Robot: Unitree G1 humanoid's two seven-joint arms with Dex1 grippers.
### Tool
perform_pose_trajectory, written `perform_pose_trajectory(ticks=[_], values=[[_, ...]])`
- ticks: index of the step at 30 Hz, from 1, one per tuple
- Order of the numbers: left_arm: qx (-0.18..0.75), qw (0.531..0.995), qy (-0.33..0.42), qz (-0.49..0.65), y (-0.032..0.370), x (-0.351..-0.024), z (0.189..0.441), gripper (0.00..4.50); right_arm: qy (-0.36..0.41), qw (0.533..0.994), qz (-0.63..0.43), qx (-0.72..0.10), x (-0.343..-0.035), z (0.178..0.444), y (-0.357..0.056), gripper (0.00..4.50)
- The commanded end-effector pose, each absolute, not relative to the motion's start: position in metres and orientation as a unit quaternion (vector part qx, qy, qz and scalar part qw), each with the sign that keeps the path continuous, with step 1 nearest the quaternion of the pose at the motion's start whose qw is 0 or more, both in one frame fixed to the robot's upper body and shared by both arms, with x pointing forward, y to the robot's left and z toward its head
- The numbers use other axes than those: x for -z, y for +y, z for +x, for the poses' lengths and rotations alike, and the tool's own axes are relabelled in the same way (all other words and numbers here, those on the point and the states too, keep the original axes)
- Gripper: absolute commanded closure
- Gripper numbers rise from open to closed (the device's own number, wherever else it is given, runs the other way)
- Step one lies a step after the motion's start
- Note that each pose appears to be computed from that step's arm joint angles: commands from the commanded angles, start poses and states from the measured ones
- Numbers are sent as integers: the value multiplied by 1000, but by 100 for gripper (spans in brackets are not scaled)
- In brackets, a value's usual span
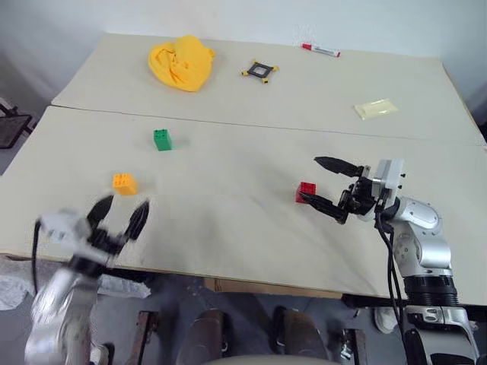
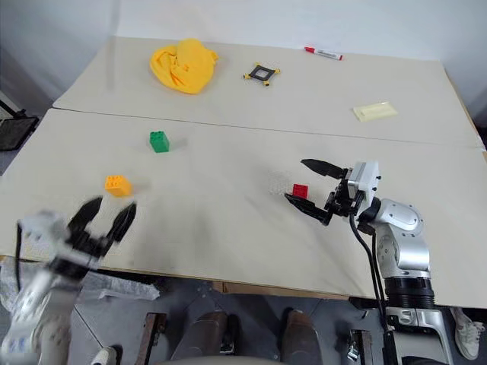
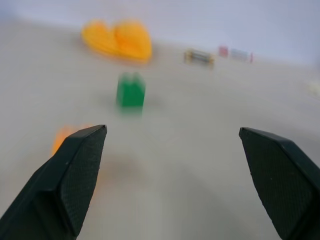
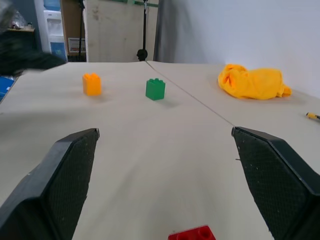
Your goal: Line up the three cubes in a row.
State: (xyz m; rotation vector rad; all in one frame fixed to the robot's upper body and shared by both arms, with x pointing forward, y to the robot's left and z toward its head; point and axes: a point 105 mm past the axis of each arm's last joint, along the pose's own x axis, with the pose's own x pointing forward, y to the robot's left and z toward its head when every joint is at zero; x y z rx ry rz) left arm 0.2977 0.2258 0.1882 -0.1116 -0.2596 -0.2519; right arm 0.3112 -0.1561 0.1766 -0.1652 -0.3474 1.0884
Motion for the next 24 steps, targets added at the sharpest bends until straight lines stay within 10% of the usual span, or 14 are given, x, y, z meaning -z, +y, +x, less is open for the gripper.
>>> perform_pose_trajectory(ticks=[1, 24], values=[[67, 995, -71, -33, 223, -185, 331, 0, -177, 833, -90, -517, -184, 306, -156, 5], [-59, 996, 44, -48, 209, -175, 449, 18, -180, 847, -76, -495, -181, 303, -148, 2]])
